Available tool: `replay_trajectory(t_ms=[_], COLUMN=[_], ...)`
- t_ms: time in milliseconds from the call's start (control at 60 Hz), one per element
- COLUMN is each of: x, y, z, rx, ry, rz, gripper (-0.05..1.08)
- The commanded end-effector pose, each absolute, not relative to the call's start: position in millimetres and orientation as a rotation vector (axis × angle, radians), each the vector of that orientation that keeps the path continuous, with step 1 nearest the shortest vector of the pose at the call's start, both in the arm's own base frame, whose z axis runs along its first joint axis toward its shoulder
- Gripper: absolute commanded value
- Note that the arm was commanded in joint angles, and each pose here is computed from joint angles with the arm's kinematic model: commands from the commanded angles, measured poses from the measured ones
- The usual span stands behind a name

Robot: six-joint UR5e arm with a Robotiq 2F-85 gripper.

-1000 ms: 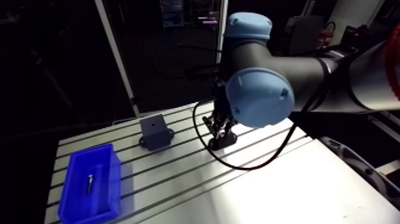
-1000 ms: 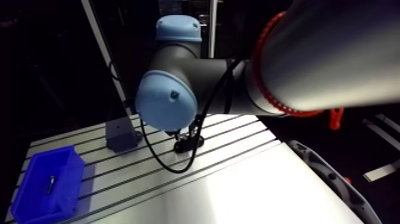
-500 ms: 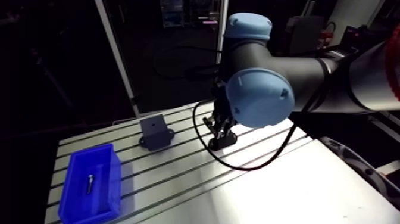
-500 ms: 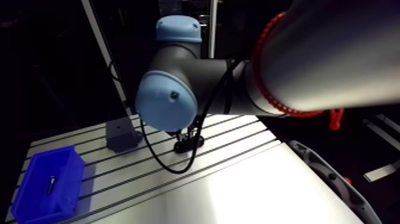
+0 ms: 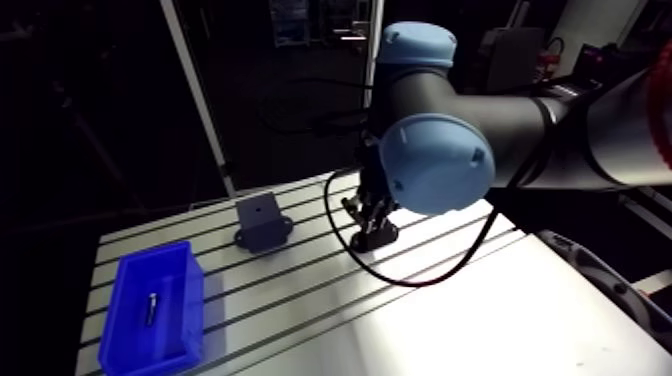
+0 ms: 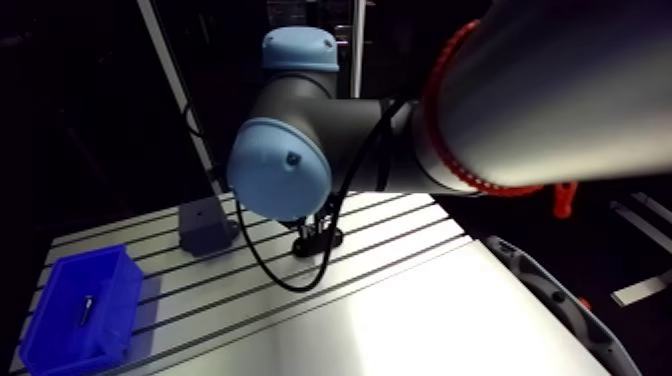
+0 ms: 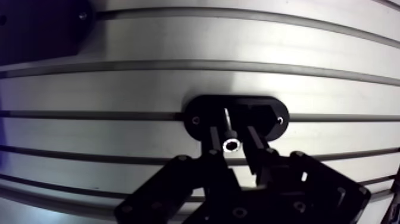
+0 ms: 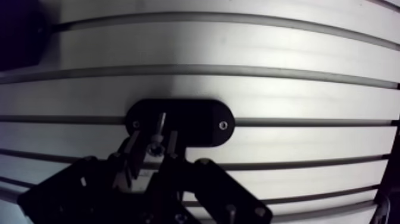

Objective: Pick up the M10 bolt and insert it into the hole until fully seated.

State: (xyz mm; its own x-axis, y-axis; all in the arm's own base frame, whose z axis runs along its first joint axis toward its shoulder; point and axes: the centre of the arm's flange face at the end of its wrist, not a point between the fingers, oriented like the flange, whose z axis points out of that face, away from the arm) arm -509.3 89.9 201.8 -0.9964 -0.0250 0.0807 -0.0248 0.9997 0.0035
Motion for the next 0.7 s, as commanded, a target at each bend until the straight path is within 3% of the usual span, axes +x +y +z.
replay_trajectory(t_ms=[17,700], x=[-509.1,-510.8], y=[89.6,89.2], z=[201.1,202.6], rx=[0.038,0.041], ry=[-3.062,-3.058], rz=[-0.001,0.002], gripper=[0.67,0.78])
